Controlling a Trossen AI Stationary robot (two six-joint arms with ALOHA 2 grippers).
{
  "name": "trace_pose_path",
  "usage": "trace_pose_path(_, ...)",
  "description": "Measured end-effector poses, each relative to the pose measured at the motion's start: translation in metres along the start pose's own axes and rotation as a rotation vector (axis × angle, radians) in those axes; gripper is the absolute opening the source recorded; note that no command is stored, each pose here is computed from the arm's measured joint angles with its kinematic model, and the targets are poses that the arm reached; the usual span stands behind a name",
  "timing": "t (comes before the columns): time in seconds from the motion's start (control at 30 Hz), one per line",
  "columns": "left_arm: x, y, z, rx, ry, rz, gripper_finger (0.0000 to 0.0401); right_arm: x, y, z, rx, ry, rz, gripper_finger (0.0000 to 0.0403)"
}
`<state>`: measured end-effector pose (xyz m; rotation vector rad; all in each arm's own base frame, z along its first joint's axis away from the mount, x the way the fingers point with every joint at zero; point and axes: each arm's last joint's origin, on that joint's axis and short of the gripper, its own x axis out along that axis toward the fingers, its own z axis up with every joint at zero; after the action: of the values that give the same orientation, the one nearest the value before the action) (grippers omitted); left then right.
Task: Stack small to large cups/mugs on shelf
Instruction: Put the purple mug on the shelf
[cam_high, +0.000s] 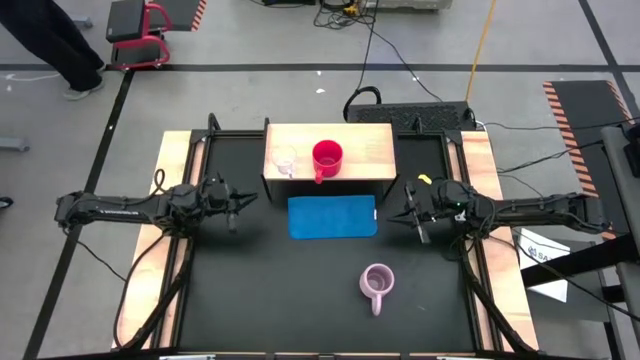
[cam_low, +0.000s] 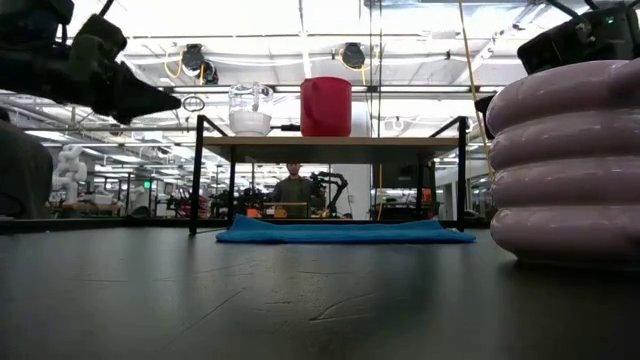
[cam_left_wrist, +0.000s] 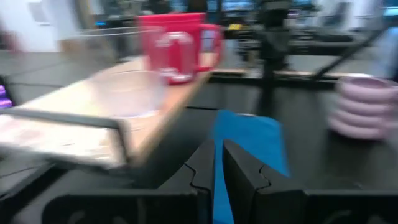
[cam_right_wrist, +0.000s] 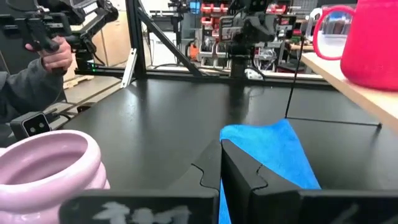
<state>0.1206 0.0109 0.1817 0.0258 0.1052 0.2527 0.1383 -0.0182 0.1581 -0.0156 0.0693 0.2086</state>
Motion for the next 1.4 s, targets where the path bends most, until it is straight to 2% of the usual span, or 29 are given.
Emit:
trace_pose_path(0.17, -0.003, -0.014, 0.004, -0.025, -0.041, -0.180, 0.0031, 0.001, 0.004, 0.000, -0.004, -0.003, 0.034, 0.0000)
trace_pose_path(0.27, -0.006, -0.023, 0.006, -0.035, -0.062, -0.242, 0.0031, 0.003, 0.010, 0.001, 0.016, -0.007, 0.075, 0.0000)
trace_pose_path(0.5, -0.011, -0.032, 0.007, -0.013, -0.059, -0.206, 0.0031, 0.007, 0.029, 0.003, 0.032, -0.025, 0.199, 0.0000)
trace_pose_path(0.9, -0.012, -0.035, 0.005, -0.006, -0.038, -0.226, 0.0031, 0.012, 0.065, 0.001, 0.031, -0.003, 0.251, 0.0000)
trace_pose_path(1.4, -0.012, -0.035, 0.005, -0.008, -0.034, -0.226, 0.0031, 0.017, 0.079, -0.006, -0.055, 0.026, 0.280, 0.0000)
